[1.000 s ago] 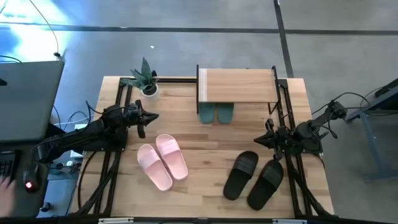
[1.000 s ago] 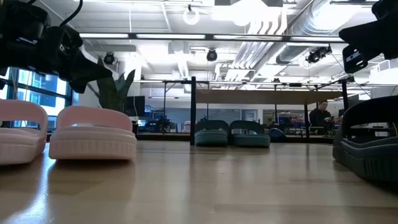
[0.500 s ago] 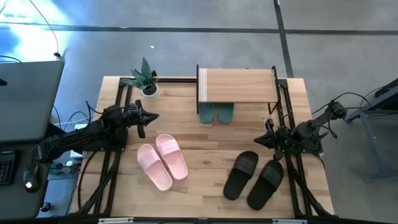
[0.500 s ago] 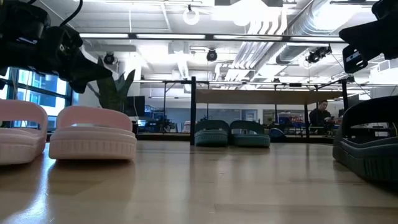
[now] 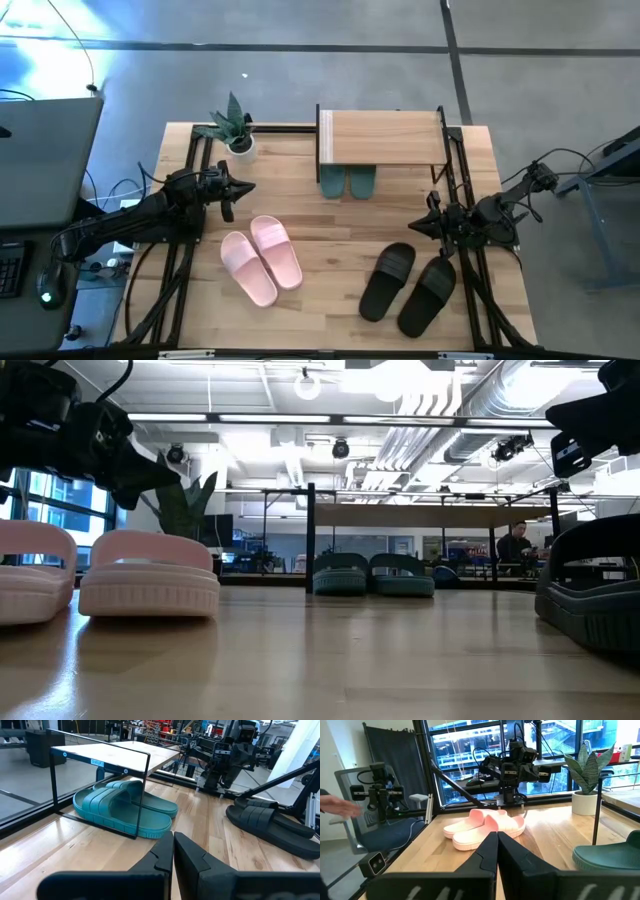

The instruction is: Pick and place slides into the shelf

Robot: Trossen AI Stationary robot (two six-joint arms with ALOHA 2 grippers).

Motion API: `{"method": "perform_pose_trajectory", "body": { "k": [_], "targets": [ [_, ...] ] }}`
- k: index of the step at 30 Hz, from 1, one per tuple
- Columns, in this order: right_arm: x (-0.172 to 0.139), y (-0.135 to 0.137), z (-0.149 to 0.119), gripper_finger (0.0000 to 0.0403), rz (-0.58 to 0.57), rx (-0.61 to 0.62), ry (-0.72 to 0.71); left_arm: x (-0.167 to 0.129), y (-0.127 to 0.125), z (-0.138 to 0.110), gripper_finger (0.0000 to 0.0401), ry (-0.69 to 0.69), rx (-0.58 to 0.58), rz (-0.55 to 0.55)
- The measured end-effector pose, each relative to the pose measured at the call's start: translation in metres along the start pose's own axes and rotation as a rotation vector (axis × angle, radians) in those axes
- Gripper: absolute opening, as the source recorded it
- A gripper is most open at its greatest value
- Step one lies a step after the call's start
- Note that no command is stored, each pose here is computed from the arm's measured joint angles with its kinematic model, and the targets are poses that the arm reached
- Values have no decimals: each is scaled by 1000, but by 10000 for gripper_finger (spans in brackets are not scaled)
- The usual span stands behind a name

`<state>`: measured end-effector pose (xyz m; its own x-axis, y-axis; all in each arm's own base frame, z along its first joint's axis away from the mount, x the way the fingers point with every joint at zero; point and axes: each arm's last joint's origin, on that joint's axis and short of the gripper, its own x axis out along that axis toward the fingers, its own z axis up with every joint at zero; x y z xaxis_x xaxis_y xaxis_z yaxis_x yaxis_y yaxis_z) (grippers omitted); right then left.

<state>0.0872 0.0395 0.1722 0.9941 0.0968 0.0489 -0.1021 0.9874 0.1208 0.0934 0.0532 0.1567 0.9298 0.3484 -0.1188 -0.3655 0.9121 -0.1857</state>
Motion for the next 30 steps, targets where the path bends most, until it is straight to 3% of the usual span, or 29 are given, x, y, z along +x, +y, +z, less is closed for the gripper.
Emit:
{"method": "perform_pose_trajectory", "body": {
  "k": [9, 14, 20, 22, 26, 30],
  "targets": [
    [0, 0, 0, 0, 0, 0, 0, 0, 0, 0, 3, 0, 1, 0],
    [0, 0, 0, 0, 0, 0, 0, 0, 2, 1, 3, -10, 101, 75],
    [0, 0, 0, 0, -1, 0, -1, 0, 3, 1, 3, -13, 103, 88],
    [0, 0, 0, 0, 0, 3, -6, 0, 2, 2, 3, -25, 14, 65],
    [0, 0, 5, 0, 6, 50, -51, 0, -2, 8, 3, -72, -358, -45],
    [-2, 1, 22, 0, 33, 252, -214, -2, -3, 20, 3, -202, -614, -68]
  ]
}}
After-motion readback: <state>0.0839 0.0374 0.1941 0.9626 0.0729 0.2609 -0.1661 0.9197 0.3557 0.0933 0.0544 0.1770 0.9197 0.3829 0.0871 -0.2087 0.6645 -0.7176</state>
